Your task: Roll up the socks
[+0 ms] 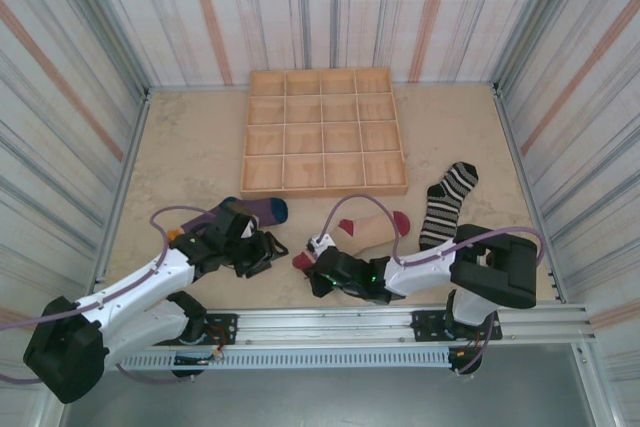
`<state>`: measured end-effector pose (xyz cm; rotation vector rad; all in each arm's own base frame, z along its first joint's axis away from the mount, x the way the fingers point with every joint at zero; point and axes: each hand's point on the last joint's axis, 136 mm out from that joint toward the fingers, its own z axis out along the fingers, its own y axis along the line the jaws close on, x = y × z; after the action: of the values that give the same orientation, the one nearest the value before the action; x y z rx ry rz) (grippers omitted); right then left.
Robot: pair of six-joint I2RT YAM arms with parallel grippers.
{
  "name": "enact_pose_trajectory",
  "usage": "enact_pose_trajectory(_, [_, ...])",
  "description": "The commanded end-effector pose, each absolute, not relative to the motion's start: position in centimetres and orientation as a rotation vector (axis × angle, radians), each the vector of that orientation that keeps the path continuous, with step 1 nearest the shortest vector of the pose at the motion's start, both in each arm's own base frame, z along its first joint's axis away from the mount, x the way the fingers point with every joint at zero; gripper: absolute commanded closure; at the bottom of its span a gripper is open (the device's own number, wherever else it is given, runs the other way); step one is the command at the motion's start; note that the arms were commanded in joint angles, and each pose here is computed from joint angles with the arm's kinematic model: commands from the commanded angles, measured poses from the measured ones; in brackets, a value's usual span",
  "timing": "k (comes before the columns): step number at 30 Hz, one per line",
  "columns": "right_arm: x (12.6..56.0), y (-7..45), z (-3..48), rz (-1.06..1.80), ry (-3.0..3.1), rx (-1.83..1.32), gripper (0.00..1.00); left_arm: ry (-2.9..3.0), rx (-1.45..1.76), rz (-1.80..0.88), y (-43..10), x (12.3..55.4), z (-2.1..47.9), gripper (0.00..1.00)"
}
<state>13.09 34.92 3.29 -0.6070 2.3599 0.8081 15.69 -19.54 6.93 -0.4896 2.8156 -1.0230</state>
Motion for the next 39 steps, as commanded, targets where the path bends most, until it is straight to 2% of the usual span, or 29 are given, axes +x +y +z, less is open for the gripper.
enact_pose_trajectory(1, [12.8,34.6,4.4,0.918,2.393,-0.519,1.0,2.803,-0.504,-1.021,-19.6,15.9,6.6,0.38])
enact_pose_trajectory(9, [13.8,32.4,4.0,1.0,2.438,-0.344,1.0,2.804,-0.469,-1.015,-20.5,16.4,6.7,0.43])
enact_pose_trajectory(16, [14.4,30.2,2.5,0.953,2.504,-0.223,1.0,2.817,-0.425,-1.008,-21.8,16.8,6.4,0.45])
enact_pose_trajectory(27, [15.6,27.1,2.7,1.086,2.511,0.041,1.0,2.824,-0.303,-1.006,-24.9,17.5,6.2,0.51])
enact_pose_trajectory(39, [15.7,27.4,4.8,0.978,2.549,-0.078,1.0,2.837,-0.302,-0.938,-24.1,17.6,6.5,0.51])
